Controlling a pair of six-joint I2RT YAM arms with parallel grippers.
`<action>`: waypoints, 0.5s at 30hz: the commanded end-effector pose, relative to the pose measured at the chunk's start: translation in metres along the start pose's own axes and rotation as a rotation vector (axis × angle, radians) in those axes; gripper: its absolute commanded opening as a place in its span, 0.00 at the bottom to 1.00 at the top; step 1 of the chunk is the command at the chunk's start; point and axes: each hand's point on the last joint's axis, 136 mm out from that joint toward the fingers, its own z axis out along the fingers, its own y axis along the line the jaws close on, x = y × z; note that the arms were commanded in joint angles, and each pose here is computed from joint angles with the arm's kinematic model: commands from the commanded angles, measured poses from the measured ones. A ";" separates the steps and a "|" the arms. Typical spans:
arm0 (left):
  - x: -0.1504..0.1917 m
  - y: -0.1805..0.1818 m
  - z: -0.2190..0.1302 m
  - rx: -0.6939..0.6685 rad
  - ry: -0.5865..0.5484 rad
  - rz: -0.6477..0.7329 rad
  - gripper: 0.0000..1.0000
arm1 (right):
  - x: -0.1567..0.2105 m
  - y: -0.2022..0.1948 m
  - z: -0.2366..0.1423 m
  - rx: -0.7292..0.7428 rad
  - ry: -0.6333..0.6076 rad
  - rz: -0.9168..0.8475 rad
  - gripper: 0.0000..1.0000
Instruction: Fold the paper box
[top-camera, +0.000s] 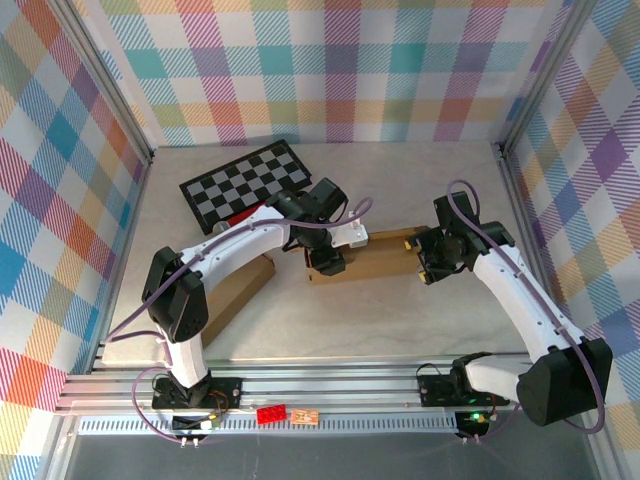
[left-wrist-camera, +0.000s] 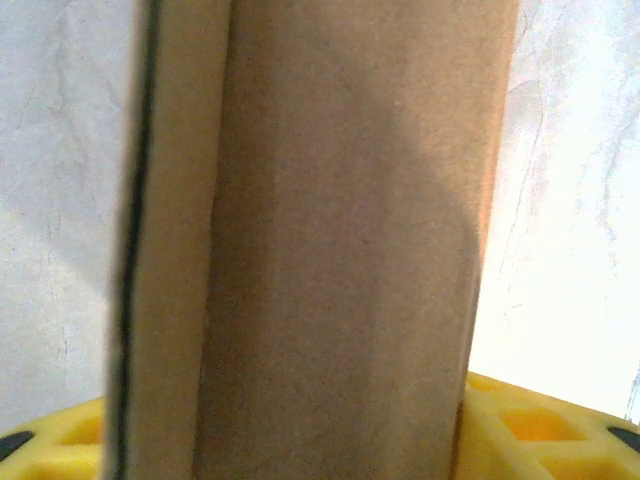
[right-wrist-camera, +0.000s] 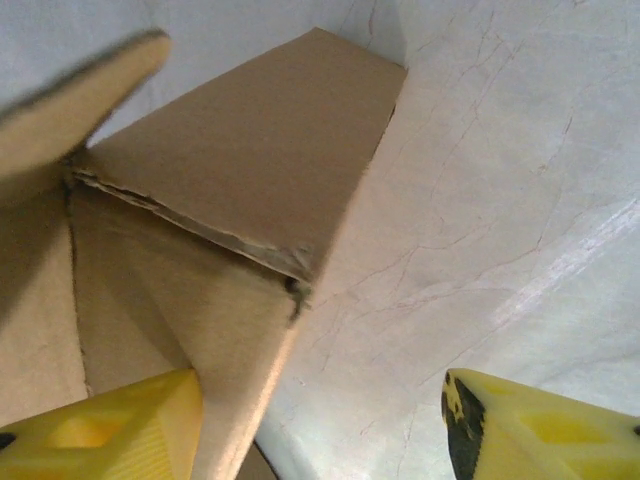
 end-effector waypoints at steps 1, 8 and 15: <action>0.022 -0.015 -0.018 0.068 0.029 -0.001 0.54 | 0.008 0.003 -0.014 0.033 0.027 -0.086 0.64; 0.048 -0.023 -0.033 0.075 0.030 0.026 0.55 | -0.021 0.049 -0.066 -0.050 -0.180 -0.497 0.64; 0.073 -0.029 -0.038 0.051 0.037 0.032 0.57 | 0.004 0.081 -0.057 -0.159 -0.058 -1.038 0.56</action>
